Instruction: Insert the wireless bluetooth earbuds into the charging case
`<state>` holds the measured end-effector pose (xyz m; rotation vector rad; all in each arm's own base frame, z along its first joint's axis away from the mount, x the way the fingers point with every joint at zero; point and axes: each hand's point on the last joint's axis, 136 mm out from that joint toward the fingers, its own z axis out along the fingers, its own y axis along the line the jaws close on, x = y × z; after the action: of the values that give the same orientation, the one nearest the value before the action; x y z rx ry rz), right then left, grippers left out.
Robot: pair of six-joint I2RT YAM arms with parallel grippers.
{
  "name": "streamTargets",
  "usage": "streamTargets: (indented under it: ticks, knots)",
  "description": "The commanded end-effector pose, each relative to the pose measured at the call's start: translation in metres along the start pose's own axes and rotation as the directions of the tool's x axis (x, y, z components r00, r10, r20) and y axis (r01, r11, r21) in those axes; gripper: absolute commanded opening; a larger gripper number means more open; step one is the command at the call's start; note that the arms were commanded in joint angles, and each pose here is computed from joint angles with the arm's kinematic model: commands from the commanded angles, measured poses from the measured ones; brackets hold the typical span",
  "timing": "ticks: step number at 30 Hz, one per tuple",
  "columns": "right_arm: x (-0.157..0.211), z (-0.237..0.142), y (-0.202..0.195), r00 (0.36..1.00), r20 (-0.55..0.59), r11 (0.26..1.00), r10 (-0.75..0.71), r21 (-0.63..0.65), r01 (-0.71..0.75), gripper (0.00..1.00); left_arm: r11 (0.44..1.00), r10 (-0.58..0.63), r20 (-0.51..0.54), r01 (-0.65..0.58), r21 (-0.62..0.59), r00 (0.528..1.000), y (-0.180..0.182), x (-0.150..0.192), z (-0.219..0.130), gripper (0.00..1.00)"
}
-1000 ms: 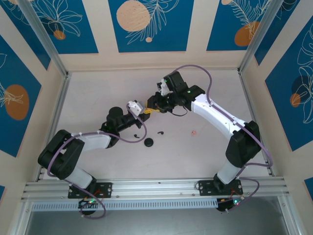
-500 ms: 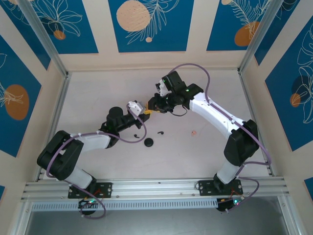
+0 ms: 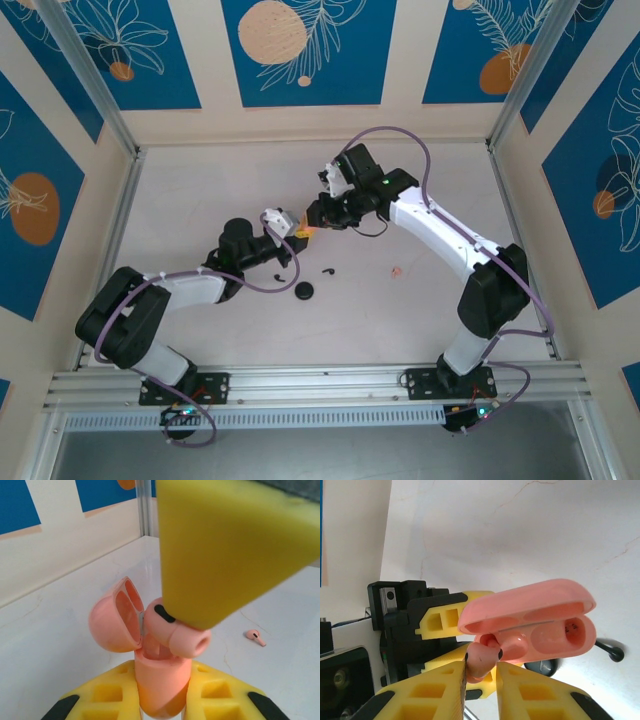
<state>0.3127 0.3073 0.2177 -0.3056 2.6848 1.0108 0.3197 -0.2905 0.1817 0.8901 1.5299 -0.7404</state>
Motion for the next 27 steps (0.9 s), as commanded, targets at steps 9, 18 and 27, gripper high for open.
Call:
streamTargets:
  ticks: [9, 18, 27]
  knots:
    - [0.005, -0.012, 0.008, 0.996, -0.037, 0.995, -0.083, -0.065, 0.081, 0.23, 0.996, 0.000, 0.075, -0.007, 0.092, 0.997, -0.017, -0.027, -0.001, 0.12]
    - [0.012, -0.011, 0.004, 0.992, -0.069, 0.993, -0.106, -0.064, 0.102, 0.23, 0.994, 0.002, 0.089, -0.012, 0.109, 0.996, -0.020, -0.033, -0.002, 0.12]
    - [0.010, -0.015, -0.006, 0.991, -0.064, 0.993, -0.114, -0.022, 0.113, 0.24, 0.992, 0.003, 0.098, -0.015, 0.122, 0.995, -0.022, -0.037, -0.003, 0.12]
